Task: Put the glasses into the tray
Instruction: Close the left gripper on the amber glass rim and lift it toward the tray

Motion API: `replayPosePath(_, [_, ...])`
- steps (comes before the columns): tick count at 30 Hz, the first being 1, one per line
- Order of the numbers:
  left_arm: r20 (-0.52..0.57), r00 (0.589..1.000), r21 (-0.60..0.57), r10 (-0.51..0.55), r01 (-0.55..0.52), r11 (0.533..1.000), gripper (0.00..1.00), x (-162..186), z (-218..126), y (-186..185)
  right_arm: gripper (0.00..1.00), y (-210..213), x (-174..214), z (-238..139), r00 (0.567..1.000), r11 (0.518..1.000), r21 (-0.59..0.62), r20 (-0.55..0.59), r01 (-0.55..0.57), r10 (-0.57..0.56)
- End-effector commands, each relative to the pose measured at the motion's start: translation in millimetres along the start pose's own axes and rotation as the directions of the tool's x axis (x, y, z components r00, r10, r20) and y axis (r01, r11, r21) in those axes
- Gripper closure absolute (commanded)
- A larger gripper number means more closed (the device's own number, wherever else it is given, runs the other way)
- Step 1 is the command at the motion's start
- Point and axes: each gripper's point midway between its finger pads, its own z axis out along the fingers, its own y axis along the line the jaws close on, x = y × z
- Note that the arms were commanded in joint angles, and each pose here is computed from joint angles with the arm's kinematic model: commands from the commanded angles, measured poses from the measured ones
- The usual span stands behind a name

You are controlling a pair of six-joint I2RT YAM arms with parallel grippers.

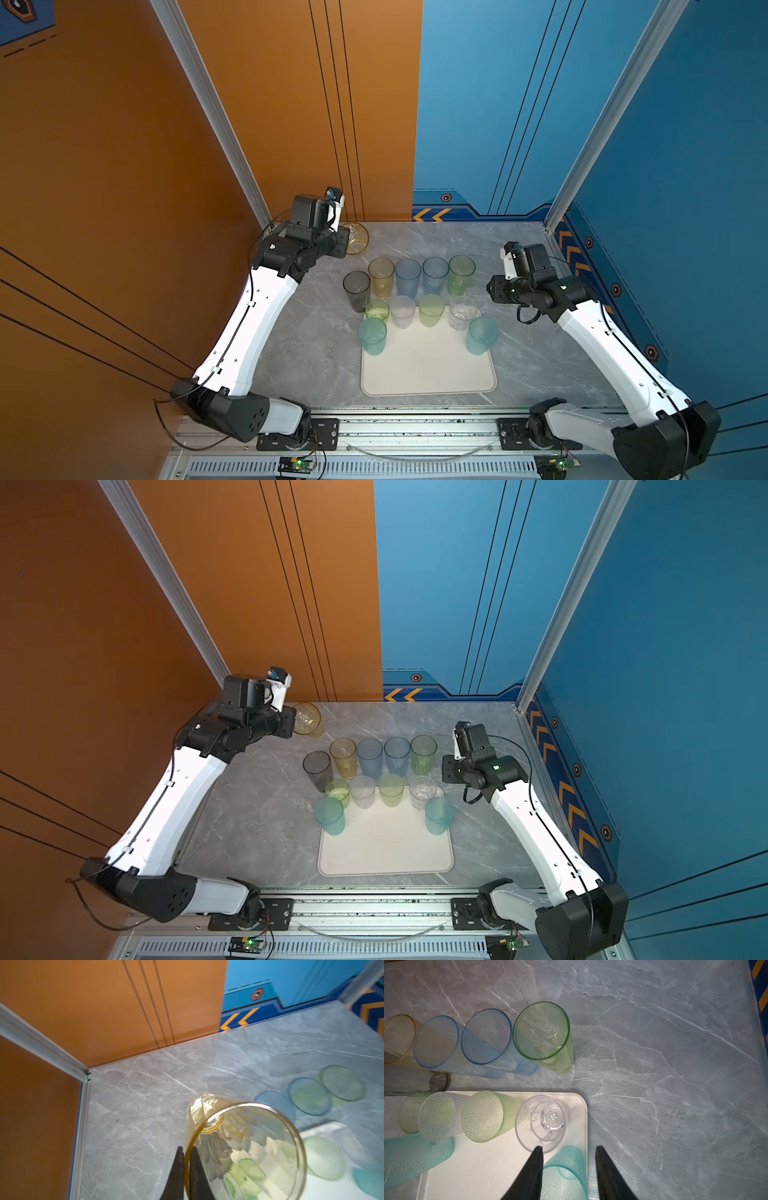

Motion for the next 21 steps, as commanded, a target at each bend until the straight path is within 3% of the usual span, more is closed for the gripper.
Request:
replayPosePath(1, [-0.017,0.997,0.077,0.070,-0.068,0.995,0.95,13.8,-29.0,-27.7,0.59,2.3,-1.6,-6.3,1.000,1.000,-0.026,0.027,0.006,-0.006])
replayPosePath(8, [-0.095,0.979,0.251,0.182,-0.153,0.956,0.94,53.2,-53.7,-85.9,0.59,9.0,-4.1,-11.5,0.999,0.998,-0.065,0.042,-0.013,0.016])
replayPosePath(21, [-0.256,0.898,0.477,0.358,-0.205,0.855,0.95,118.3,-33.1,-175.2,0.59,25.2,-7.0,-15.1,0.999,0.996,-0.087,0.049,0.004,0.000])
